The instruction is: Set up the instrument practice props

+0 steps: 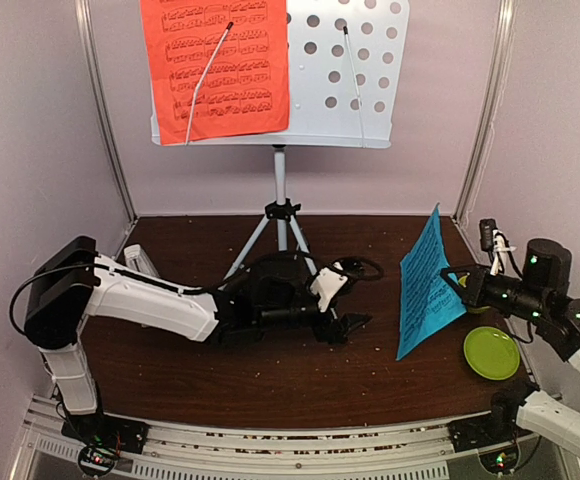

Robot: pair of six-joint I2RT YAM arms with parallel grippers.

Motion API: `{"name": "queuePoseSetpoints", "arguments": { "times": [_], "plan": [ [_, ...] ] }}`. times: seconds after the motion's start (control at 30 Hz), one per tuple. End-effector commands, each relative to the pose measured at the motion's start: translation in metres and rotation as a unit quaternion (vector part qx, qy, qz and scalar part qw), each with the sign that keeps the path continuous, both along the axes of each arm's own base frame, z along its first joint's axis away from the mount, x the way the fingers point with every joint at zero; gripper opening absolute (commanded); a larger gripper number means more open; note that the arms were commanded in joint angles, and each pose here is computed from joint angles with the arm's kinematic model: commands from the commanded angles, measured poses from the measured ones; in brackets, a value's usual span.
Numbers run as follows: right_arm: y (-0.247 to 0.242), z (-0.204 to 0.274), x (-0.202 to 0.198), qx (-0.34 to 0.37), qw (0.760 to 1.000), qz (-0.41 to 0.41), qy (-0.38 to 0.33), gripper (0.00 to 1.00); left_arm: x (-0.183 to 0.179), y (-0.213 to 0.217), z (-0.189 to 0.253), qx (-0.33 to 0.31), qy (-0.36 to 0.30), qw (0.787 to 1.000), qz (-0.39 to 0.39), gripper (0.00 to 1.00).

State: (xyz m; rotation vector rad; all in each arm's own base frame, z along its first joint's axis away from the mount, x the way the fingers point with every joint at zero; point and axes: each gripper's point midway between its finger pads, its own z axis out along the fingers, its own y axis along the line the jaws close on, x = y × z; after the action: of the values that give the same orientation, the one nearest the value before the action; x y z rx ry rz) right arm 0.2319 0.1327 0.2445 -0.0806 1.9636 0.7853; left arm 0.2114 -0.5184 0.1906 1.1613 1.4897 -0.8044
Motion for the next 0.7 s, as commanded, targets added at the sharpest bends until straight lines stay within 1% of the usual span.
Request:
{"name": "queuePoseSetpoints", "arguments": {
  "times": [0.0,0.1,0.23,0.3,0.37,0.4,0.53,0.67],
  "plan": [
    [0.022,0.016,-0.04,-0.049,0.989,0.13,-0.042,0.0,0.003,0.016,0.03,-0.078,0.007,0.997,0.024,0.77],
    [0.035,0.038,-0.061,-0.041,0.978,0.195,-0.065,0.0,-0.003,0.024,0.028,-0.093,0.017,0.995,0.022,0.81],
    [0.047,0.049,-0.081,-0.047,0.965,0.25,-0.059,0.0,-0.009,0.039,0.026,-0.115,0.024,0.993,0.024,0.84],
    [0.053,0.054,-0.091,-0.055,0.958,0.275,-0.059,0.0,-0.012,0.049,0.024,-0.125,0.024,0.991,0.027,0.87],
    [0.06,0.056,-0.105,-0.074,0.947,0.306,-0.059,0.0,-0.016,0.059,0.027,-0.135,0.012,0.99,0.025,0.95],
    [0.063,0.055,-0.109,-0.087,0.943,0.317,-0.058,0.0,-0.019,0.066,0.026,-0.136,0.003,0.99,0.024,0.98],
    [0.074,0.052,-0.122,-0.147,0.92,0.355,-0.076,0.0,-0.023,0.085,0.036,-0.127,-0.031,0.991,0.016,0.98],
    [0.081,0.047,-0.131,-0.199,0.897,0.385,-0.092,0.0,-0.023,0.104,0.041,-0.114,-0.047,0.992,0.001,0.98]
  ]
}}
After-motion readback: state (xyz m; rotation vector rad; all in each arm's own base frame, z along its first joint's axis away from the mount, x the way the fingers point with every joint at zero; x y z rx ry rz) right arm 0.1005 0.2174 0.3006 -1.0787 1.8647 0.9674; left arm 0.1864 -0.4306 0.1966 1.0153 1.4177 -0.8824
